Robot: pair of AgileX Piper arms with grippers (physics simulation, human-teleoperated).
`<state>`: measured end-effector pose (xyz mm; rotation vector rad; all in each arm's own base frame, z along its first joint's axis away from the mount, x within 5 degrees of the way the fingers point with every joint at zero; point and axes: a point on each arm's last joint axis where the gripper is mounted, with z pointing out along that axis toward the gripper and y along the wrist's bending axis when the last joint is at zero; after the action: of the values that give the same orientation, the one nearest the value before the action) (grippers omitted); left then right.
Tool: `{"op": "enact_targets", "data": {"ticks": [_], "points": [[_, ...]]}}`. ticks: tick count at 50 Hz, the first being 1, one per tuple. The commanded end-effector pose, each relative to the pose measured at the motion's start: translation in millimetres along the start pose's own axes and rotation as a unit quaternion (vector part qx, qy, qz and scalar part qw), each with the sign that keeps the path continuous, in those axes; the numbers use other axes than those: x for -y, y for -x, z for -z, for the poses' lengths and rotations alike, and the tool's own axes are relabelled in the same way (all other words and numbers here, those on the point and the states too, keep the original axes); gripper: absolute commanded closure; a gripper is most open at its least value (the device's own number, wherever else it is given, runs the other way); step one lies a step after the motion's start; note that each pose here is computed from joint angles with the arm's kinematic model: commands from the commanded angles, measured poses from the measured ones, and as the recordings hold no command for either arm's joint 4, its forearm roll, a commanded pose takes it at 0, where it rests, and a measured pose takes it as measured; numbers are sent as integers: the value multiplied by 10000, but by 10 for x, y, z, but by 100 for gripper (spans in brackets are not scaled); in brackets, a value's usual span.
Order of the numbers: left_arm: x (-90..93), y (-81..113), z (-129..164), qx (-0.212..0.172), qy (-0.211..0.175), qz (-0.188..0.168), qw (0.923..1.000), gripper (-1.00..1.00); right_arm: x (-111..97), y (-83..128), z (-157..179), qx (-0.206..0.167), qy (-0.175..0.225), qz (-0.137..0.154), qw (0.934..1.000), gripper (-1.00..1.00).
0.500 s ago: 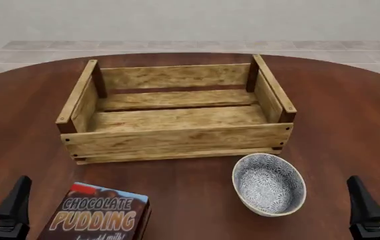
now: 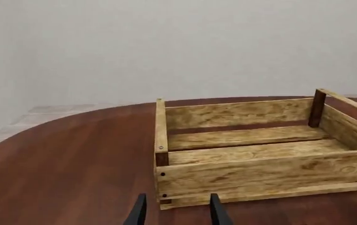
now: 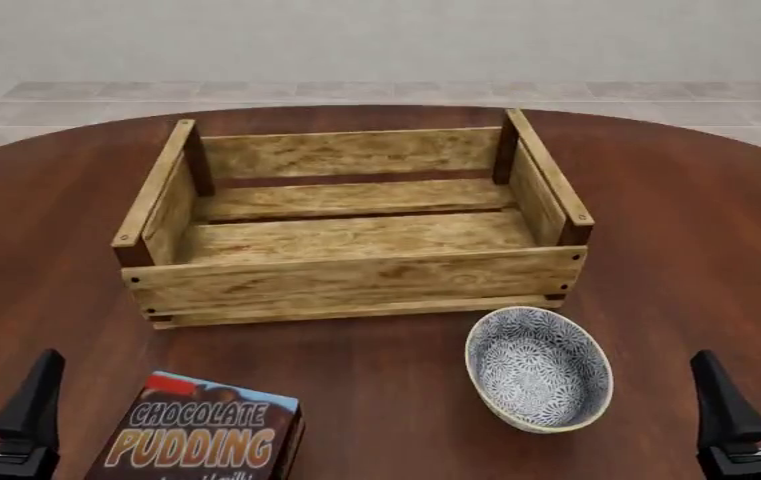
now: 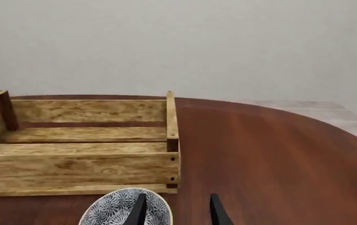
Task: Pick up the salad dressing and put it in the tray.
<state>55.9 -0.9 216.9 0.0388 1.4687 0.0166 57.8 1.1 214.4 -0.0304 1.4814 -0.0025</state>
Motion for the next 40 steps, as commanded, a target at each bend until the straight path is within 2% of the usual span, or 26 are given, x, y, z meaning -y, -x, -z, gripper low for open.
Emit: {"op": "enact_targets", "data": {"ticks": [1,6,11,18,28,30,40], "points": [[6,77,8,34,-75,-90,9999,-100,-3,1,2,12,27,12,10000,-100],[-7,164,20,-138,3,77,9999,-100,-4,1,1,1,34,7,10000,-100],[-31,279,23,-190,202,27,9996,-100,-7,1,-4,0,57,-1,10000,-100],[-33,413,31,-204,174,-81,9996,-100,-11,1,-3,-2,93,-6,10000,-100],[-33,610,18,-222,108,9,9997,-100,-10,1,-3,-6,88,-25,10000,-100],[-35,719,18,-218,84,-34,9997,-100,-10,4,-3,2,84,-37,10000,-100],[-61,985,-16,-303,252,-122,9991,-100,-12,1,-27,-51,102,-61,9999,-100]]}}
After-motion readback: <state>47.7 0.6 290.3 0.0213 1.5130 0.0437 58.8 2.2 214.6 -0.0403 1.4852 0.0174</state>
